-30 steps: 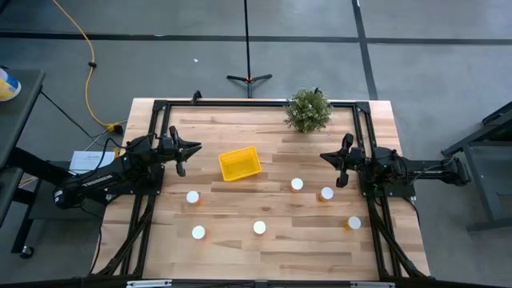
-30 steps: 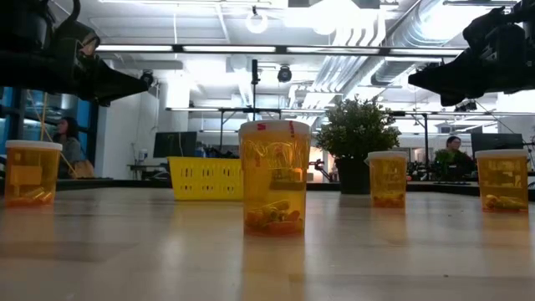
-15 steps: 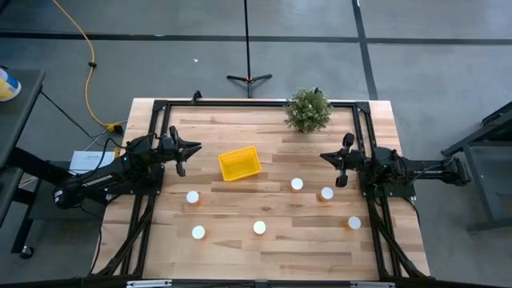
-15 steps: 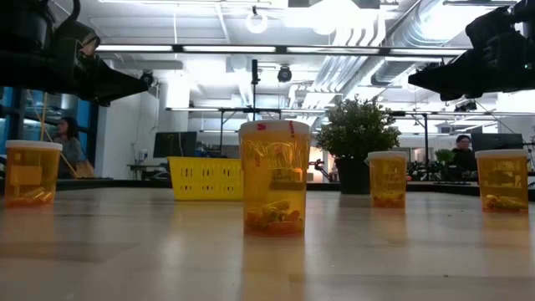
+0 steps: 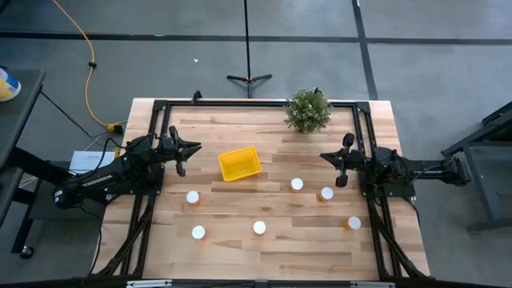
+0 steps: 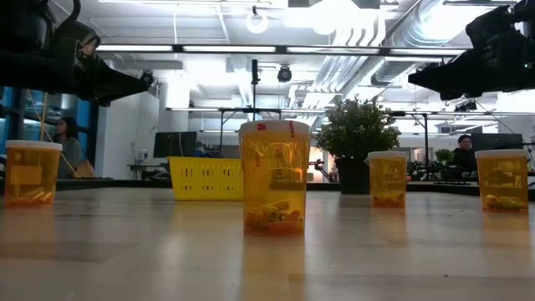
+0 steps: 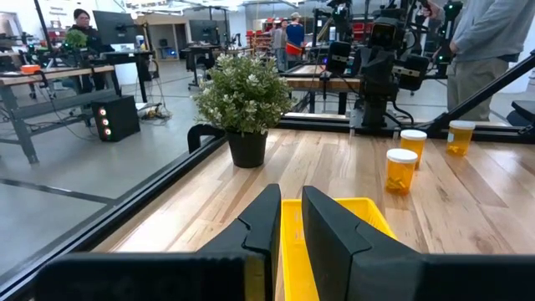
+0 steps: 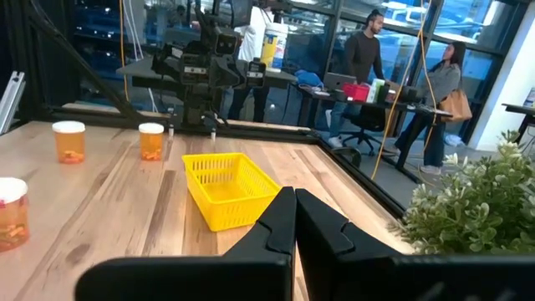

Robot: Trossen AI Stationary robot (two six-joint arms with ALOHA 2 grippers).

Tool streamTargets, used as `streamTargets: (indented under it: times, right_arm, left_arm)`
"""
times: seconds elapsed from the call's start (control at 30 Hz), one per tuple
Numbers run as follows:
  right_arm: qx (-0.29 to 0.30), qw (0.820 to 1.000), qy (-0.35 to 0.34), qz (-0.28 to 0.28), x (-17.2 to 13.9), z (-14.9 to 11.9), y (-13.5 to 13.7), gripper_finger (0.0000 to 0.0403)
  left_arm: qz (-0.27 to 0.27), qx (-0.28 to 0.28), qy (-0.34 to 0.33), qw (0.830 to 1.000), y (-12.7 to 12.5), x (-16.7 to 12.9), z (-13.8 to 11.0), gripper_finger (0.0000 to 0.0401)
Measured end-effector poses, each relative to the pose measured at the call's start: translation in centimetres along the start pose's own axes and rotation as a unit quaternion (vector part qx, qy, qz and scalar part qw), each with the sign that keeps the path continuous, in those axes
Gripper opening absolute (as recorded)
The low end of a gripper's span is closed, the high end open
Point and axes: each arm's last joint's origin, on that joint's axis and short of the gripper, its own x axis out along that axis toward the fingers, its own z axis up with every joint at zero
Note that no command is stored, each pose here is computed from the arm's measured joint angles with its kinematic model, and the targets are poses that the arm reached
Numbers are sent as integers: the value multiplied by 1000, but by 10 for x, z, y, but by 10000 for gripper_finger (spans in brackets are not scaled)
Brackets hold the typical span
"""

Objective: Pick and place pill bottles into a basket
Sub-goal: Put the orange pill bottle into the yellow bin

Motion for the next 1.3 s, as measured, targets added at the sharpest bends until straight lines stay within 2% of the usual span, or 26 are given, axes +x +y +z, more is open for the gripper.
streamTargets:
  times: [0.27, 0.57, 0.8, 0.93, 1.1, 1.2, 1.3]
  right_arm:
    - [3, 1000, -6, -1, 0, 1, 0, 0]
    - [34, 999, 2, 0, 0, 0, 0, 0]
    - [28, 999, -16, -2, 0, 3, -1, 7]
    - [28, 999, -32, -4, 0, 7, -1, 41]
    - [52, 996, -66, 6, -2, 19, -2, 115]
    - [67, 992, -99, 27, -2, 25, -2, 162]
    - [62, 990, -125, 27, -1, 31, -3, 199]
  left_arm:
    - [0, 0, 0, 1000, 0, 0, 0, 90]
    - [-1, -13, 0, 1000, 0, 0, 0, 90]
    - [-5, -14, 0, 1000, 0, 0, 0, 90]
    - [-19, -12, -6, 1000, -1, 0, 1, 90]
    - [-61, -11, -25, 998, -3, 0, 5, 96]
    - [-75, -22, -36, 996, -4, -1, 7, 126]
    - [-64, -36, -48, 996, -3, -2, 16, 175]
